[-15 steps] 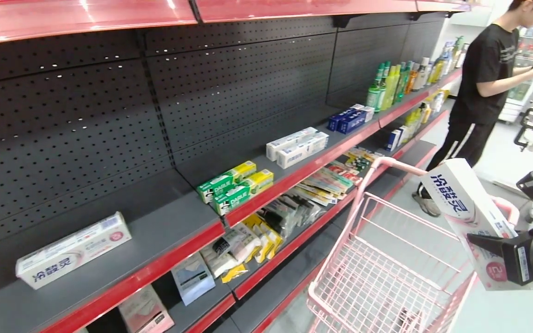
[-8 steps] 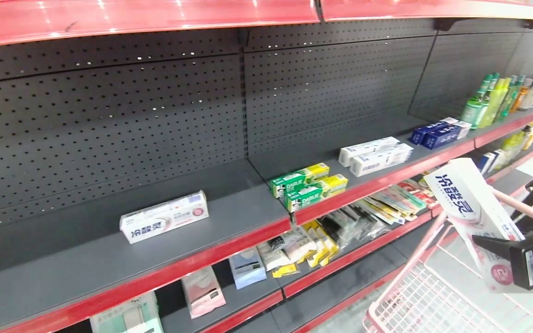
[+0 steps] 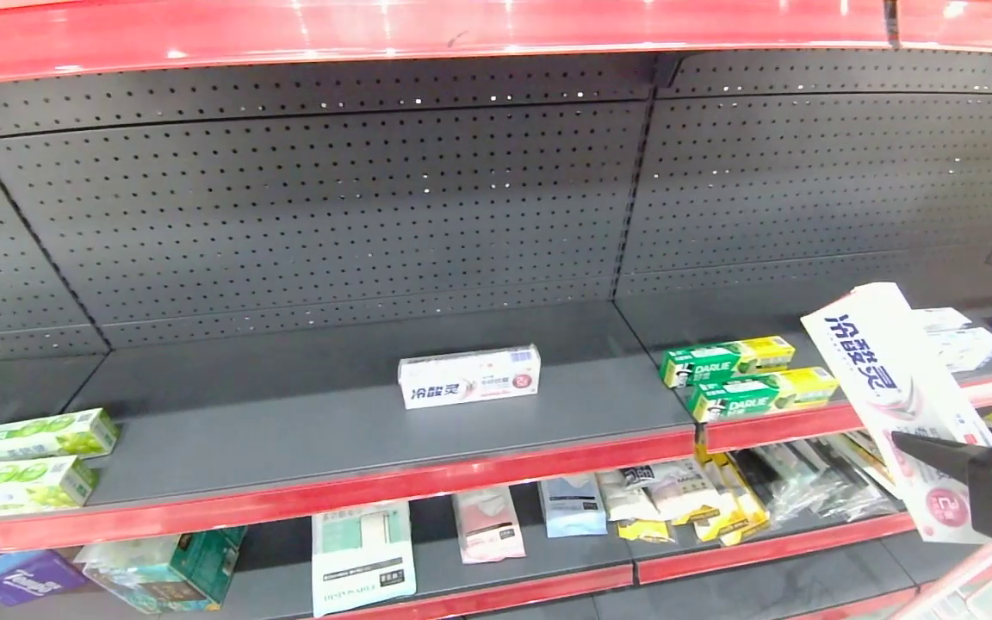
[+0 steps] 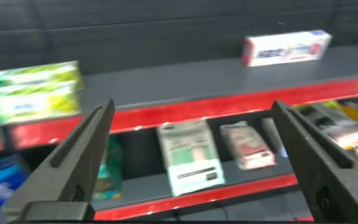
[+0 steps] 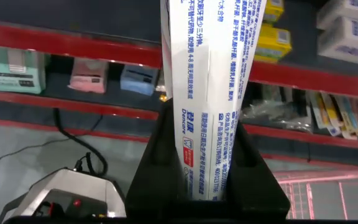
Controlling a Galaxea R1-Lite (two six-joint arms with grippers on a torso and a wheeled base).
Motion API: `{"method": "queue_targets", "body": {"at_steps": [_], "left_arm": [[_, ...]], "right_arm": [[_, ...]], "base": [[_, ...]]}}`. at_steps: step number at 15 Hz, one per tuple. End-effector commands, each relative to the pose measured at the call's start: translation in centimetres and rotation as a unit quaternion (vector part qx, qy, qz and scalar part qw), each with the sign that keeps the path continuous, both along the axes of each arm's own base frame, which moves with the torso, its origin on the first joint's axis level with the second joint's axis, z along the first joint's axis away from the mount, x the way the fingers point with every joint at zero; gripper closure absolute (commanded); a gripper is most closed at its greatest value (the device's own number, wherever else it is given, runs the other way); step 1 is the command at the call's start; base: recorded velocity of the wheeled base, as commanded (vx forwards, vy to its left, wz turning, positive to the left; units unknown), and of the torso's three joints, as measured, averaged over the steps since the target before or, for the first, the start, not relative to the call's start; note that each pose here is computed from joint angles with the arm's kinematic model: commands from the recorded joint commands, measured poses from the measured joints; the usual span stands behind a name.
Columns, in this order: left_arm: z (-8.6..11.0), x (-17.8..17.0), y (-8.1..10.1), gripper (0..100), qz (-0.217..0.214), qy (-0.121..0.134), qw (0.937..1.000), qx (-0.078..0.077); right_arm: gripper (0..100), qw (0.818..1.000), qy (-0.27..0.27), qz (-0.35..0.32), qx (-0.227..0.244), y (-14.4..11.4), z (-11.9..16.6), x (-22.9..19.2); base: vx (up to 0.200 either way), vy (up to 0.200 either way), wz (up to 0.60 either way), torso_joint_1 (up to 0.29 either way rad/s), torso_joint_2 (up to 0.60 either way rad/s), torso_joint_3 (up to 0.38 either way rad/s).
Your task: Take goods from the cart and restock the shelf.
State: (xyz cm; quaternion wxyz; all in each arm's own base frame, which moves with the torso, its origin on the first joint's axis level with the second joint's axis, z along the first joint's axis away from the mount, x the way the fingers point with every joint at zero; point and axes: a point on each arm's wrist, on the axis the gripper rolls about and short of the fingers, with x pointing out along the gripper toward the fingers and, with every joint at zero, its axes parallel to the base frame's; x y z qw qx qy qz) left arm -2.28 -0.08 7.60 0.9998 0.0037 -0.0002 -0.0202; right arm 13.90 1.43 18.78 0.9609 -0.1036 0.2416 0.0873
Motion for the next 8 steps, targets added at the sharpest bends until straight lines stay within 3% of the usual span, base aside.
{"method": "queue_targets", "body": {"at_steps": [1, 3, 6, 7, 8], "left_arm": [[0.0, 0.0, 0.0, 0, 0.000, 0.003, 1.0000, 0.000], [0.1, 0.3, 0.0, 0, -0.005, 0.018, 0.9998, 0.003], [0.5, 0.8, 0.1, 0, -0.049, 0.049, 0.9975, 0.013], [4.8, 1.9, 0.0, 0, -0.044, 0.062, 0.9971, 0.008], [7.5, 3.4, -0.1, 0, -0.040, 0.079, 0.9960, -0.008]], "right_arm": [[100, 1.000, -0.017, -0.007, 0.002, -0.3, 0.2, -1.0], [100, 0.999, -0.030, -0.023, 0.007, -0.8, -0.2, -2.6], [100, 0.997, -0.080, -0.002, 0.024, -0.9, -1.2, -6.7], [100, 0.994, -0.105, 0.016, 0.029, -0.9, -1.8, -8.4], [100, 0.992, -0.116, 0.024, 0.032, -0.9, -2.1, -9.2]], "base": [[0.000, 0.000, 0.00, 0.000, 0.00, 0.000], [0.000, 0.000, 0.00, 0.000, 0.00, 0.000], [0.000, 0.000, 0.00, 0.000, 0.00, 0.000], [0.000, 0.000, 0.00, 0.000, 0.00, 0.000], [0.000, 0.000, 0.00, 0.000, 0.00, 0.000]]}}
